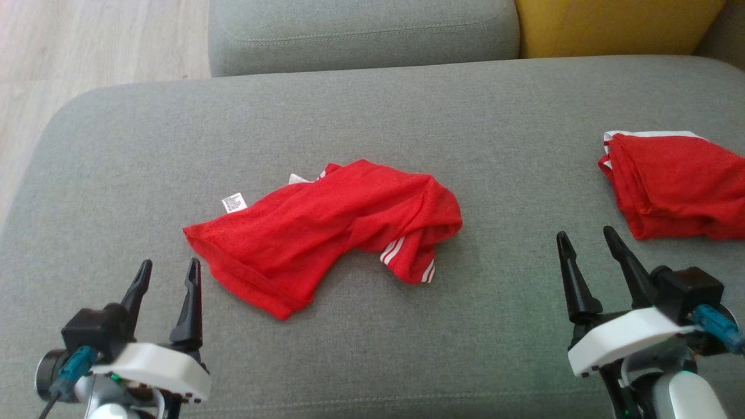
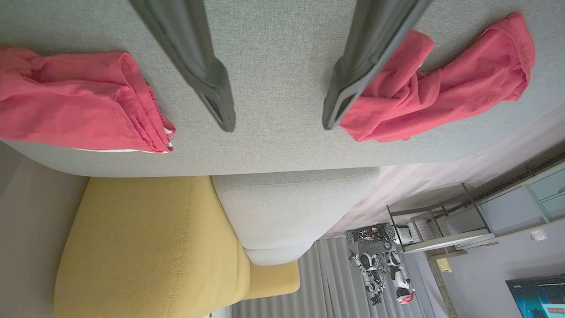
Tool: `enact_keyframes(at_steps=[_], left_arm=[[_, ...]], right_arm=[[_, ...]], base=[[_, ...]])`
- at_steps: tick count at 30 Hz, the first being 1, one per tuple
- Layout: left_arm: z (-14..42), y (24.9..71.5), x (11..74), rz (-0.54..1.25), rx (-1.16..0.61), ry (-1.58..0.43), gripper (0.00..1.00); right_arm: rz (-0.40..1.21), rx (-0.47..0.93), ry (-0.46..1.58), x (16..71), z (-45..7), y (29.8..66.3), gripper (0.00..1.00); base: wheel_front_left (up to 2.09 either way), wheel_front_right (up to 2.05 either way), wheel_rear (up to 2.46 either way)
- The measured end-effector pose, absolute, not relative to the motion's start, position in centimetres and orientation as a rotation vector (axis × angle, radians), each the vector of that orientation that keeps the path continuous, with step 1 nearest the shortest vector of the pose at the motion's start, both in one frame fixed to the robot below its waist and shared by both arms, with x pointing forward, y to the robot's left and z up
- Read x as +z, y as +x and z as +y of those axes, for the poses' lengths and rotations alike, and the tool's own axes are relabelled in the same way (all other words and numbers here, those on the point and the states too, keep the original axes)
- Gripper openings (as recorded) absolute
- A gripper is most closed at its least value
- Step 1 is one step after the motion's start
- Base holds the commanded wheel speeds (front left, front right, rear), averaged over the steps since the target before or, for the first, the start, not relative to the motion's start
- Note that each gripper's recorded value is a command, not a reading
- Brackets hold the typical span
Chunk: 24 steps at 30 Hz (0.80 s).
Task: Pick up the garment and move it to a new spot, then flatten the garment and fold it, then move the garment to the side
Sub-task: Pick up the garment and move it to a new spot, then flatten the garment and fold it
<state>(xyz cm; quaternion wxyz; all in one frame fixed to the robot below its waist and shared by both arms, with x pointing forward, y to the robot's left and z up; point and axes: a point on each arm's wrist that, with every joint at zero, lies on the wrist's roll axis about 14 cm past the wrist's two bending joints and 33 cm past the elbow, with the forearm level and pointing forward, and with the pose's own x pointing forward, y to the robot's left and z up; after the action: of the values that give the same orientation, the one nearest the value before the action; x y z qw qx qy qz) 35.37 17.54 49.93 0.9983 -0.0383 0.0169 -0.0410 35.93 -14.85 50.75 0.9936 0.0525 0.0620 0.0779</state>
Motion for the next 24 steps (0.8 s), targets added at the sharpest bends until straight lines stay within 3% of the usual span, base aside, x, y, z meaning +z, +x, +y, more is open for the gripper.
enact_keyframes(at_steps=[24], left_arm=[[17.0,35.8,49.2,0.060,-0.087,-0.077,1.00]], right_arm=[[0.156,0.149,0.109,49.7,-15.0,36.4,1.00]], base=[[0.00,0.00,0.00]])
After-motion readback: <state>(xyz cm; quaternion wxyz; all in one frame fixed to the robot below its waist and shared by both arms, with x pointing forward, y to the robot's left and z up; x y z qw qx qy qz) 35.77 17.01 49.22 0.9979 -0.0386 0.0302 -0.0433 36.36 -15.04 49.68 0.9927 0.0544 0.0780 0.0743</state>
